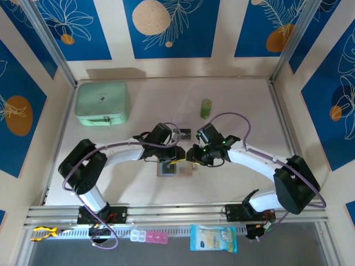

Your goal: Take the credit cards out of the card holder

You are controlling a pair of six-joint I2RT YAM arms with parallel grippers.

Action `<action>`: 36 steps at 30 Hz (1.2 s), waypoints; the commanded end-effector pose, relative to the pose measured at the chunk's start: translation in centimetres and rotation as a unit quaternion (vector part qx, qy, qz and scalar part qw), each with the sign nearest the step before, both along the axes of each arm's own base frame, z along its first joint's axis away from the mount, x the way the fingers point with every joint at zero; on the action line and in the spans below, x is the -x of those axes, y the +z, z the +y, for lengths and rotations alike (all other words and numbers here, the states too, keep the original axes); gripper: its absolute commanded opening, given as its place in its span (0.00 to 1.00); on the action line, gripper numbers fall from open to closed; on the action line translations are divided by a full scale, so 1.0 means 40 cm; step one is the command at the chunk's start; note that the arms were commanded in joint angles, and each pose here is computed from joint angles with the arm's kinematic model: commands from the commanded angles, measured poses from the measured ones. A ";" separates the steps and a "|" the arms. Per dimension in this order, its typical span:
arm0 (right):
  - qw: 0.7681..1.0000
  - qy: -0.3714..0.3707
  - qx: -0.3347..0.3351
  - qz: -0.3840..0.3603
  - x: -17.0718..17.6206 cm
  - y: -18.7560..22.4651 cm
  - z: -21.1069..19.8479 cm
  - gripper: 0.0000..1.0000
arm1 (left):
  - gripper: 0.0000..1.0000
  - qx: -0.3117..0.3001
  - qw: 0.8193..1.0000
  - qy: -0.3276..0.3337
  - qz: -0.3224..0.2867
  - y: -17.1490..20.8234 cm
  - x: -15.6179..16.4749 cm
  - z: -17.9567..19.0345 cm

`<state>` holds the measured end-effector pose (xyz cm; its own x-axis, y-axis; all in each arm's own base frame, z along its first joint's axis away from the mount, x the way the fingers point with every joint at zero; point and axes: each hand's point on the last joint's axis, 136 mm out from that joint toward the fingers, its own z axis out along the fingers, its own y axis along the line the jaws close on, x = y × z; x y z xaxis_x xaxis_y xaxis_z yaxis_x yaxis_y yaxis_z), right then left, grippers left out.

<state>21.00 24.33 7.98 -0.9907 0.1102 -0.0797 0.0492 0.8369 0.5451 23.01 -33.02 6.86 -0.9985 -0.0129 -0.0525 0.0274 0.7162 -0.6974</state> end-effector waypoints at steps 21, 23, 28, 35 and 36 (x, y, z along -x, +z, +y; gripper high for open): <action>0.996 0.062 -0.035 0.053 -0.017 -0.071 0.197 0.25 | 0.15 -0.049 0.997 0.060 0.020 -0.075 0.018 0.221; 0.996 0.064 -0.037 0.055 -0.019 -0.075 0.203 0.25 | 0.15 -0.050 0.997 0.061 0.023 -0.083 0.019 0.225; 0.995 0.068 -0.037 0.060 -0.022 -0.088 0.213 0.25 | 0.14 -0.055 0.996 0.062 0.031 -0.100 0.023 0.234; 0.995 0.069 -0.029 0.068 -0.020 -0.107 0.211 0.24 | 0.13 -0.061 0.995 0.063 0.038 -0.115 0.028 0.243; 0.995 0.069 -0.029 0.070 -0.019 -0.111 0.209 0.25 | 0.13 -0.062 0.995 0.063 0.039 -0.117 0.029 0.243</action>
<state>21.94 31.99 3.38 -0.9990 -0.0107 0.0435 0.0163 0.8180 0.5750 22.31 -23.67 2.87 -0.9890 -0.1479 -0.0024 -0.1163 0.7876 -0.6051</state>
